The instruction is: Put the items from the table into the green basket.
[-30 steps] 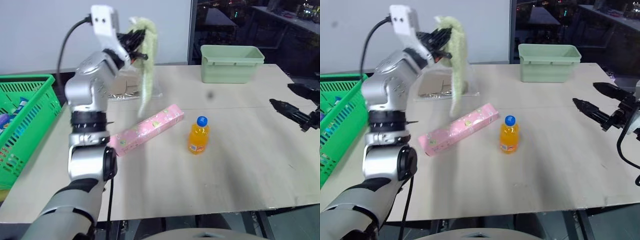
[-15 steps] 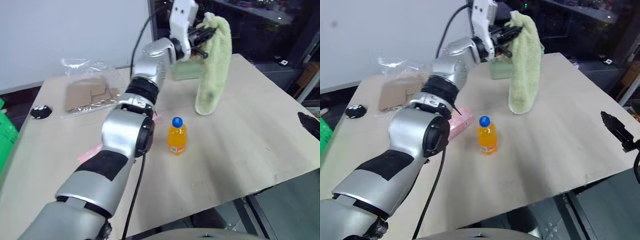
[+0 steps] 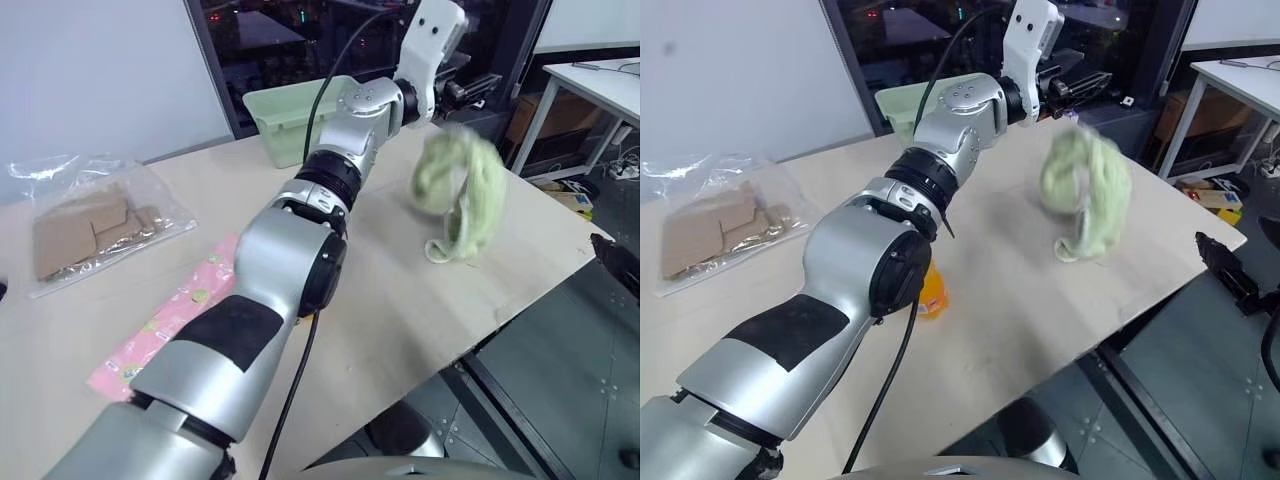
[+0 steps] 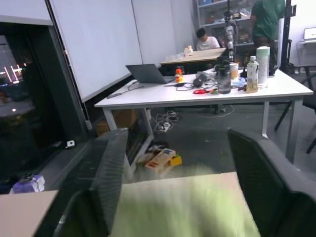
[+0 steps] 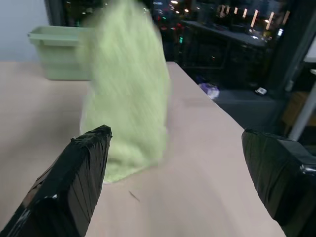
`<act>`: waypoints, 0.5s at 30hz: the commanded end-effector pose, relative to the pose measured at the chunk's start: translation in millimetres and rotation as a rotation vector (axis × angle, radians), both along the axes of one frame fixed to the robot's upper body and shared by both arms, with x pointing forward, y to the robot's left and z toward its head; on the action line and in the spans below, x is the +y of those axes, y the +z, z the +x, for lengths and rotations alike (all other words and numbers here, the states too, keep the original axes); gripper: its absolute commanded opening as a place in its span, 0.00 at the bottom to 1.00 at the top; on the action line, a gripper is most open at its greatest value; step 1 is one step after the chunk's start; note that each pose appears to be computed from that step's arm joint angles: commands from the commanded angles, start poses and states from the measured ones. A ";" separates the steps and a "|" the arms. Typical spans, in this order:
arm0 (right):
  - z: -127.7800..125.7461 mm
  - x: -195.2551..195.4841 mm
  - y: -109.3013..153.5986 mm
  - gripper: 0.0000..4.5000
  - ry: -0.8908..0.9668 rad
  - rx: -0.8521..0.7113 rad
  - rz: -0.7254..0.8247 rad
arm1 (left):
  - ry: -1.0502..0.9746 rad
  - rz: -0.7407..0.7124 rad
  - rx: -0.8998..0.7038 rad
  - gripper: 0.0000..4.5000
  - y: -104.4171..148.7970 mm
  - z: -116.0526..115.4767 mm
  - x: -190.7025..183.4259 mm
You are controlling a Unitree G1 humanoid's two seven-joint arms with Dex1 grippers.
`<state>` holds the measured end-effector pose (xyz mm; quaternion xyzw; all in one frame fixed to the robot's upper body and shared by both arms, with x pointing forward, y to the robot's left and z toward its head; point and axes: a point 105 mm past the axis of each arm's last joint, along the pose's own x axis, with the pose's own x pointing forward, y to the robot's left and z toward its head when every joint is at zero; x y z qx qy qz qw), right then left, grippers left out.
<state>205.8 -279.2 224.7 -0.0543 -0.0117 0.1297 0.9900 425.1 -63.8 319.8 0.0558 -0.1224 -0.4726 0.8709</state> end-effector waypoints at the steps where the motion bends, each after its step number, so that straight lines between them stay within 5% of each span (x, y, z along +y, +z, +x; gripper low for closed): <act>1: -2.8 -0.2 15.1 1.00 0.001 -0.060 -0.033 | 0.051 -0.029 -0.022 0.69 13.5 6.3 15.6; 7: 2.3 3.2 17.0 1.00 0.039 -0.054 -0.037 | 0.126 -0.024 -0.080 0.69 22.9 14.0 37.0; 10: 4.9 11.1 15.0 1.00 0.090 -0.041 -0.029 | 0.226 0.052 -0.200 0.69 34.8 19.6 58.3; 15: 7.6 32.6 9.0 1.00 0.242 -0.006 -0.004 | 0.260 -0.019 -0.197 0.69 58.1 20.4 110.9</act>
